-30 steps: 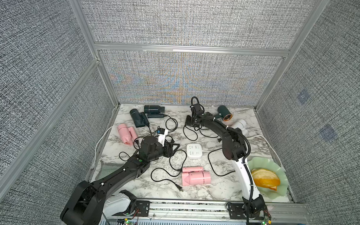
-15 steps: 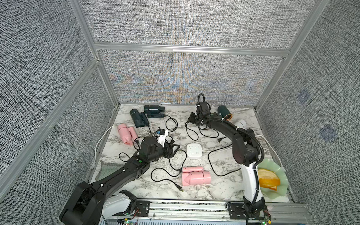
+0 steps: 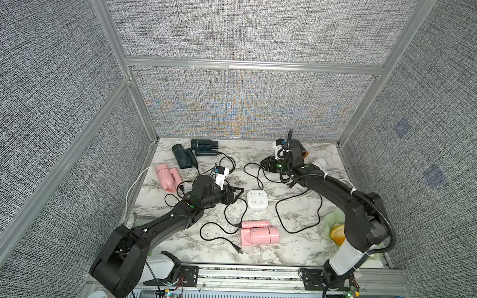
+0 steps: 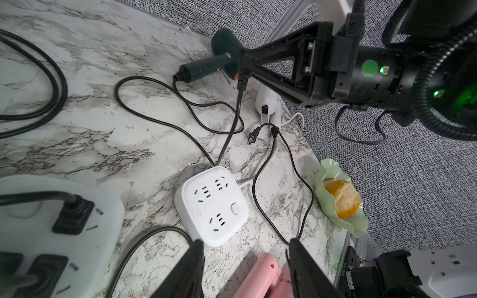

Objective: Charge the blow dryers
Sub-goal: Pick up the plug from the center of the board.

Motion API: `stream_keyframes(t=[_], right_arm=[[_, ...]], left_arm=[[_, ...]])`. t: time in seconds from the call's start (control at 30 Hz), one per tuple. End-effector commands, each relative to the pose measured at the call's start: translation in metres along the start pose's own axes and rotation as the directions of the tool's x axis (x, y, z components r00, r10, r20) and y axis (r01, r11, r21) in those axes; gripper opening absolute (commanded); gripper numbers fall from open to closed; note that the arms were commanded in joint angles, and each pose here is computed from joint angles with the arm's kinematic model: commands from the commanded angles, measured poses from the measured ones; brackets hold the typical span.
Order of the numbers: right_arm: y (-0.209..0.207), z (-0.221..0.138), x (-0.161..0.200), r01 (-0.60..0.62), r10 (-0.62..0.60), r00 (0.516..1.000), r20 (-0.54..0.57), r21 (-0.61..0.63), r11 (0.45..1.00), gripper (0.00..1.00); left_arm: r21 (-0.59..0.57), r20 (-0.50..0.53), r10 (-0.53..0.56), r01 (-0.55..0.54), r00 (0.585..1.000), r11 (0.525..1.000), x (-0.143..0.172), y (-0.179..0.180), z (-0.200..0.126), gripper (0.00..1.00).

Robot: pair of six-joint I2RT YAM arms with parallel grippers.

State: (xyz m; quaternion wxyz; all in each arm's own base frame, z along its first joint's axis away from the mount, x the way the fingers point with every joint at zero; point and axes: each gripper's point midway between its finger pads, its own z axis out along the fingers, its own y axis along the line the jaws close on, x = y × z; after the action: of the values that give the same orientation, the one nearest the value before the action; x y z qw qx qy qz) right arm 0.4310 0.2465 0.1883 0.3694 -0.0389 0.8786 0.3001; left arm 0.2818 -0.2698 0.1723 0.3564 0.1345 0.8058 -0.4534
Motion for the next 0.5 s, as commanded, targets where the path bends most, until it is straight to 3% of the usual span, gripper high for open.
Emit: stream_keyframes(t=[0.0, 0.23, 0.47], right_arm=[[0.008, -0.015, 0.0, 0.044, -0.043, 0.999, 0.021, -0.039, 0.998, 0.18], [0.03, -0.034, 0.008, 0.038, -0.033, 0.999, 0.035, -0.162, 0.986, 0.18], [0.038, -0.037, 0.012, -0.065, 0.072, 0.997, 0.023, -0.23, 0.971, 0.18]], left_arm=[[0.043, 0.006, 0.04, -0.04, 0.999, 0.998, -0.008, -0.012, 0.004, 0.49], [0.046, -0.015, 0.086, -0.085, 0.996, 0.995, -0.021, -0.023, 0.017, 0.48], [0.064, -0.011, 0.102, -0.101, 0.995, 0.993, -0.03, -0.034, 0.038, 0.48]])
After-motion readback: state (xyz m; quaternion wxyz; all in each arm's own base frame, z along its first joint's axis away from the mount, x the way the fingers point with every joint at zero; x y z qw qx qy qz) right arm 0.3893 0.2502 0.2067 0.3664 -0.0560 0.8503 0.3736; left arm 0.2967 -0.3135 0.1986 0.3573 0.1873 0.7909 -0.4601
